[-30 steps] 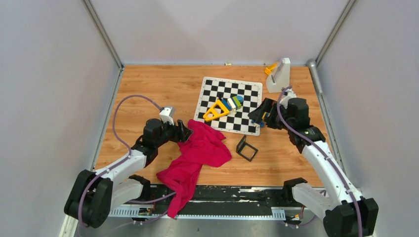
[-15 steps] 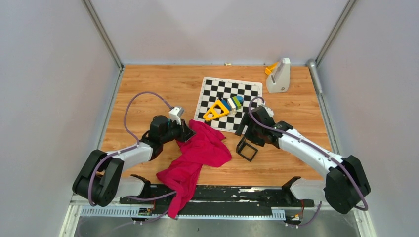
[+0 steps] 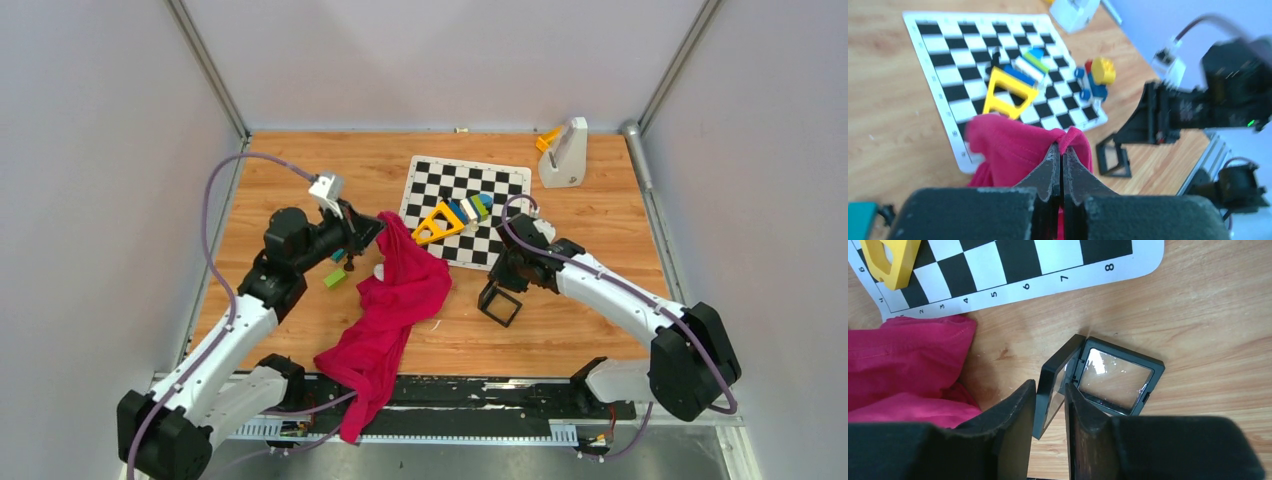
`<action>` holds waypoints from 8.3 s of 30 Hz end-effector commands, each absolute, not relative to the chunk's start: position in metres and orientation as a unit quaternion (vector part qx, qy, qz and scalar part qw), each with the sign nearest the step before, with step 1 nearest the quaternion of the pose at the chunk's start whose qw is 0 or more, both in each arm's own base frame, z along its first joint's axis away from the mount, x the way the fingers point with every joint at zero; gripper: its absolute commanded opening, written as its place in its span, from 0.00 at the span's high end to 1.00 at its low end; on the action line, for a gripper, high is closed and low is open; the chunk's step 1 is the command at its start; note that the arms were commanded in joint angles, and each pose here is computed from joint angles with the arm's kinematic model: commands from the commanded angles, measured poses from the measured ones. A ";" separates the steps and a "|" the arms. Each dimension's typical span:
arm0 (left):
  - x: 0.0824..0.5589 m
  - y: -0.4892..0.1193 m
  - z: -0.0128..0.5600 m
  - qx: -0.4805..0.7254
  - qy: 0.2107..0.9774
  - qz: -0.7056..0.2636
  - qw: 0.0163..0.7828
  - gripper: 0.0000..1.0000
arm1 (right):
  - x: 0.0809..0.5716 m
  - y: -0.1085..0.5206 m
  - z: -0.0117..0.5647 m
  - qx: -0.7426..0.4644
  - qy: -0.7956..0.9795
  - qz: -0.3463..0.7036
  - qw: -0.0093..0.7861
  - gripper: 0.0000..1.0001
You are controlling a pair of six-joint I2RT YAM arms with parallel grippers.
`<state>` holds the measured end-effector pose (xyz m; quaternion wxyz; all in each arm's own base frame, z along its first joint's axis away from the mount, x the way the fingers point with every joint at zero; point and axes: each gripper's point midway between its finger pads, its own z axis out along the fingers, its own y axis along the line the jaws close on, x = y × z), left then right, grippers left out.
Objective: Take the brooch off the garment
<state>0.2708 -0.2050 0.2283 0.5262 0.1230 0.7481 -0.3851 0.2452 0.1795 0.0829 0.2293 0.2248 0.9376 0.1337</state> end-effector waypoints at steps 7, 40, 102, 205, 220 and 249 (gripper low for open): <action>0.281 -0.186 0.386 0.128 0.733 -0.324 0.583 1.00 | 0.259 0.164 0.110 0.242 0.924 0.138 0.262 0.88; 0.311 -0.035 0.536 0.024 0.696 0.077 0.713 1.00 | 0.270 0.160 0.084 0.220 0.940 0.130 0.225 0.43; 0.314 -0.056 0.073 -0.179 0.896 0.050 0.404 1.00 | 0.314 0.366 0.059 -0.184 0.929 0.206 0.245 0.59; 0.290 -0.062 0.566 -0.036 0.661 -0.079 0.745 1.00 | 0.299 0.294 0.195 -0.019 0.880 0.290 0.376 1.00; 0.229 0.009 0.646 -0.130 0.571 0.000 0.811 1.00 | 0.291 0.190 0.454 -0.002 0.766 0.281 0.579 1.00; 0.364 -0.075 0.356 -0.107 0.780 -0.036 0.615 1.00 | 0.304 0.245 0.194 -0.070 0.928 0.234 0.282 0.53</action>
